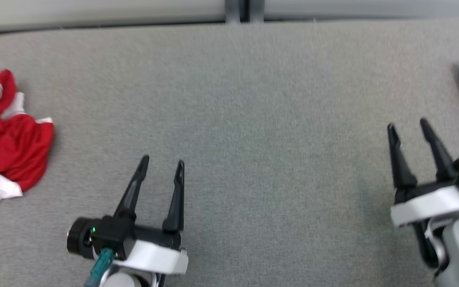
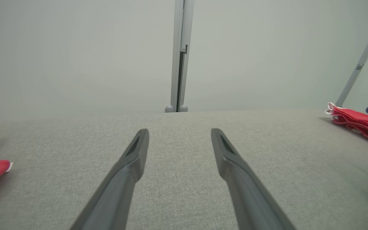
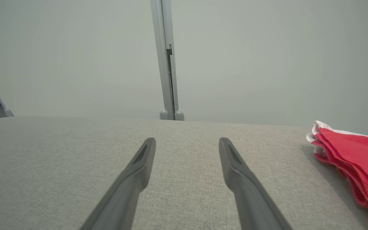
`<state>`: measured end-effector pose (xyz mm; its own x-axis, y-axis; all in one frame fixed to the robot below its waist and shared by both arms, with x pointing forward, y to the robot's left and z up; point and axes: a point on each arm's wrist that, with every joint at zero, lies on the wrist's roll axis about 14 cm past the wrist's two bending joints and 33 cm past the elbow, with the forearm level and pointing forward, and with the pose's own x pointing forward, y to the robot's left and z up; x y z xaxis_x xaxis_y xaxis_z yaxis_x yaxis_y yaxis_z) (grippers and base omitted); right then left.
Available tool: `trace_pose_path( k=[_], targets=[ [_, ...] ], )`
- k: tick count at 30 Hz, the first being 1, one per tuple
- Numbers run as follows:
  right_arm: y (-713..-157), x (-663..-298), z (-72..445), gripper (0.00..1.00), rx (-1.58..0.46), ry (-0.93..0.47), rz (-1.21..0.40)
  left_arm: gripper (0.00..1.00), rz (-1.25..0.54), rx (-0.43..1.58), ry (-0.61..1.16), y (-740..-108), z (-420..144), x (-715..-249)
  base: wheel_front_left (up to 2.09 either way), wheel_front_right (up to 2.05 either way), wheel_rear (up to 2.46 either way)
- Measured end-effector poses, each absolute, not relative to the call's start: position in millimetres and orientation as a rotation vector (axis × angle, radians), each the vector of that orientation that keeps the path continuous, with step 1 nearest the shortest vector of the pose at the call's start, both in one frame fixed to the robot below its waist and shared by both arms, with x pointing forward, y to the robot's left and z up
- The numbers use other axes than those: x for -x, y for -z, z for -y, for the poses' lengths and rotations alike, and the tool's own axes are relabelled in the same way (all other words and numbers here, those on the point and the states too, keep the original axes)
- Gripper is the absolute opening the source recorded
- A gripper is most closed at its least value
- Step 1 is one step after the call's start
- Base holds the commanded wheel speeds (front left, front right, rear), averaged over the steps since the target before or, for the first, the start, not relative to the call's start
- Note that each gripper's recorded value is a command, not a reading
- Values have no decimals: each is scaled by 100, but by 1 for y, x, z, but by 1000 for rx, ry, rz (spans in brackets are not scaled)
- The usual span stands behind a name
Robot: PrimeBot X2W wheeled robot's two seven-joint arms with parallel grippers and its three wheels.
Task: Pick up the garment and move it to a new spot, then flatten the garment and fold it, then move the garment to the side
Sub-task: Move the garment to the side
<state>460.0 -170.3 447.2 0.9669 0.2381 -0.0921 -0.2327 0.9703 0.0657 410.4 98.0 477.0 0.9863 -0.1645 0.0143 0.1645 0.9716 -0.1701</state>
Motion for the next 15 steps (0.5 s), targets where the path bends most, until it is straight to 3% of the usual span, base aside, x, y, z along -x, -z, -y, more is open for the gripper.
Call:
trace_pose_path(
  k=[10,15],
  targets=[
    [-499,-392,136,100,-65,-242,58,100,23,80,34,-490,-142,-346,0,0,0],
    [-500,-365,128,100,-76,-258,56,100,63,80,-47,-502,-160,-327,0,0,0]
  ],
)
